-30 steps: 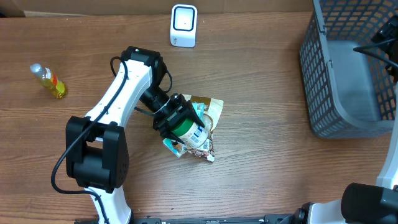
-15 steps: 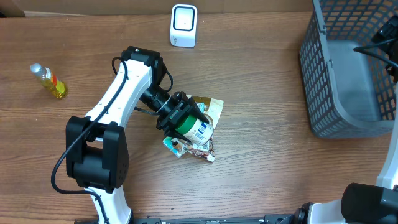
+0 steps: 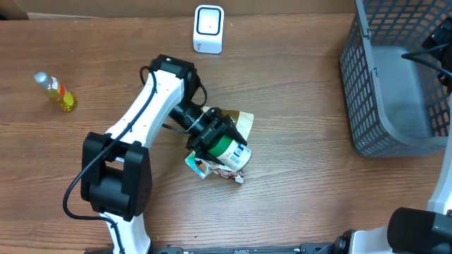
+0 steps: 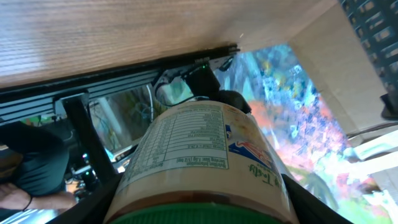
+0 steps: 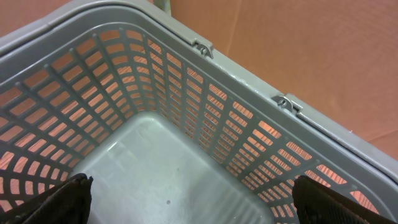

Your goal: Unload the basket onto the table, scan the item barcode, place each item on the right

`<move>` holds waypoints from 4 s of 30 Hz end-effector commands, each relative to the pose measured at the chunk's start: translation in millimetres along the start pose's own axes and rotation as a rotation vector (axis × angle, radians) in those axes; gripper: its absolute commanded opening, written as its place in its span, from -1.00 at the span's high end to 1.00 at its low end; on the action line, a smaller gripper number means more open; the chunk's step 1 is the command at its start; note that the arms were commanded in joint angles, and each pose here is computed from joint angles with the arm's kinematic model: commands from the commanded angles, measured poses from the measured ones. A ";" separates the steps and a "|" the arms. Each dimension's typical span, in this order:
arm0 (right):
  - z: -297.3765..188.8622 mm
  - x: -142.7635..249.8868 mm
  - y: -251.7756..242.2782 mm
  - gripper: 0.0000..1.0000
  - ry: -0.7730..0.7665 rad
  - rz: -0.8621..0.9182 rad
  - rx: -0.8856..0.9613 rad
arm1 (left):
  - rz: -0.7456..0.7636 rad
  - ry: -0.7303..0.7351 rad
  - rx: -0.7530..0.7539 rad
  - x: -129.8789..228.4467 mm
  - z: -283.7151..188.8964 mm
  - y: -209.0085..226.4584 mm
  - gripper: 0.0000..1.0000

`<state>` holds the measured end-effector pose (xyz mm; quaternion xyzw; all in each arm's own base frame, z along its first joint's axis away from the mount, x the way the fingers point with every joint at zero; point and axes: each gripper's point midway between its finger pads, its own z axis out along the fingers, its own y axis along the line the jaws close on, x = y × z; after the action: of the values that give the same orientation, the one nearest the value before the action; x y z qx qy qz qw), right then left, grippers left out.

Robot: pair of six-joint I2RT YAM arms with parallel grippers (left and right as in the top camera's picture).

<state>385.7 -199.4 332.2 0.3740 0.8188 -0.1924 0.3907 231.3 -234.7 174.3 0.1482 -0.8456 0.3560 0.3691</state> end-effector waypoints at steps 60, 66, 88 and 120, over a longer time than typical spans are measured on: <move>-1.5 -3.7 -2.0 -1.00 -0.014 0.001 0.010 | 0.133 0.061 -0.001 34.9 23.9 -21.5 0.91; -1.5 -3.7 -2.0 -1.00 -0.014 0.000 0.010 | 0.125 0.061 -0.001 34.9 23.9 -21.5 0.92; -1.5 -3.7 -2.0 -1.00 -0.014 0.001 0.010 | 0.379 -0.224 -0.159 -36.4 16.7 -16.6 0.91; -1.5 -3.7 -2.0 -1.00 -0.014 0.000 0.010 | 0.996 -1.298 0.097 -108.7 -222.0 -201.5 0.92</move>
<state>385.6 -199.4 332.2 0.3741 0.8188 -0.1926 0.3906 509.0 -234.3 265.4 -0.0549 -0.8501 0.4133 -0.3218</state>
